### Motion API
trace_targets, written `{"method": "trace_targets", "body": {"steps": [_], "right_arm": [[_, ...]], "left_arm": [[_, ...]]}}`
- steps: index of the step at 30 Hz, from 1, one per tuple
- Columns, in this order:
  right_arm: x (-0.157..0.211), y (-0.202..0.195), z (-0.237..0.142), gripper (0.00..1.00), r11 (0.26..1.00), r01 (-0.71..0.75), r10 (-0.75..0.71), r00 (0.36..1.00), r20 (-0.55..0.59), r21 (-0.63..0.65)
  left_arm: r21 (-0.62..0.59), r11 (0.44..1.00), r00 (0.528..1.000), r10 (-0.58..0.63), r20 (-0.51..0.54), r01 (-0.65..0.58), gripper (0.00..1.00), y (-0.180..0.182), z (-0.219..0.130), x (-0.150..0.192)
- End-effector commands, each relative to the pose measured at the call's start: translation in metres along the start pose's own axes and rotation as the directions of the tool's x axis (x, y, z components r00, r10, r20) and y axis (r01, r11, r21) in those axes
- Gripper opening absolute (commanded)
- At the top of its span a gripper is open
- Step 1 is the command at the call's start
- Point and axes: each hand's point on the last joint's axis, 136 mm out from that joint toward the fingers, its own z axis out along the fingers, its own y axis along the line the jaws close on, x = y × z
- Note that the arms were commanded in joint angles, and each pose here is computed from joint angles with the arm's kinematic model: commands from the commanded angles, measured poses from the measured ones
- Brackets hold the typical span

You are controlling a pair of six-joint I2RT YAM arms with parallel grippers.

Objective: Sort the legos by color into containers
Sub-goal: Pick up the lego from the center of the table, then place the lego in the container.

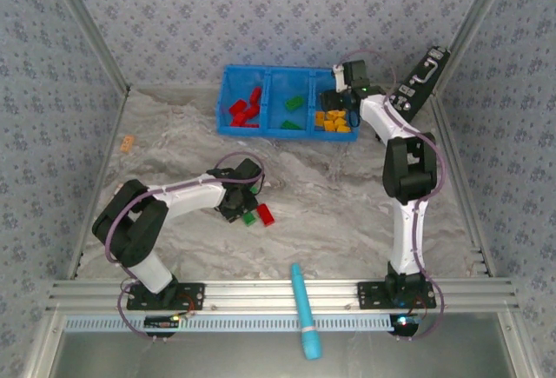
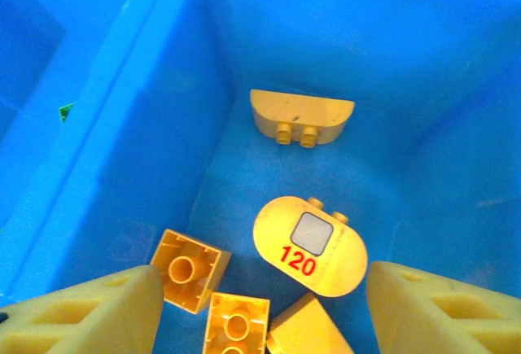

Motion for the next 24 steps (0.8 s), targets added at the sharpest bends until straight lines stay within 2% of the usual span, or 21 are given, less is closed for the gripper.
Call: {"method": "trace_targets", "body": {"steps": [1,7,12,17,20,24], "right_arm": [[-0.022,-0.001,-0.021,0.68,1.000,-0.014,0.015,0.998,0.058,-0.014],[-0.030,-0.001,-0.033,0.69,1.000,-0.009,0.009,0.997,0.080,-0.009],[-0.030,0.006,-0.048,0.69,1.000,-0.004,0.004,0.997,0.082,-0.003],[-0.002,0.009,-0.076,0.70,0.997,-0.074,0.074,0.995,0.066,-0.006],[0.016,0.016,-0.099,0.70,0.996,-0.090,0.089,0.994,0.069,0.001],[0.042,0.033,-0.127,0.71,0.994,-0.105,0.106,0.992,0.066,-0.025]], "left_arm": [[-0.019,1.000,0.999,0.001,-0.039,-0.002,0.41,0.006,0.012,0.011],[-0.019,1.000,0.998,0.002,-0.055,-0.003,0.26,0.015,0.009,0.017],[0.019,0.999,0.999,0.035,-0.021,-0.035,0.23,0.014,-0.011,0.010],[0.069,0.983,0.979,0.163,0.122,-0.172,0.23,-0.016,-0.070,-0.035],[0.159,0.965,0.958,0.169,0.230,-0.208,0.22,-0.048,-0.107,-0.074],[0.279,0.916,0.907,0.167,0.388,-0.288,0.22,-0.109,-0.150,-0.131]]}}
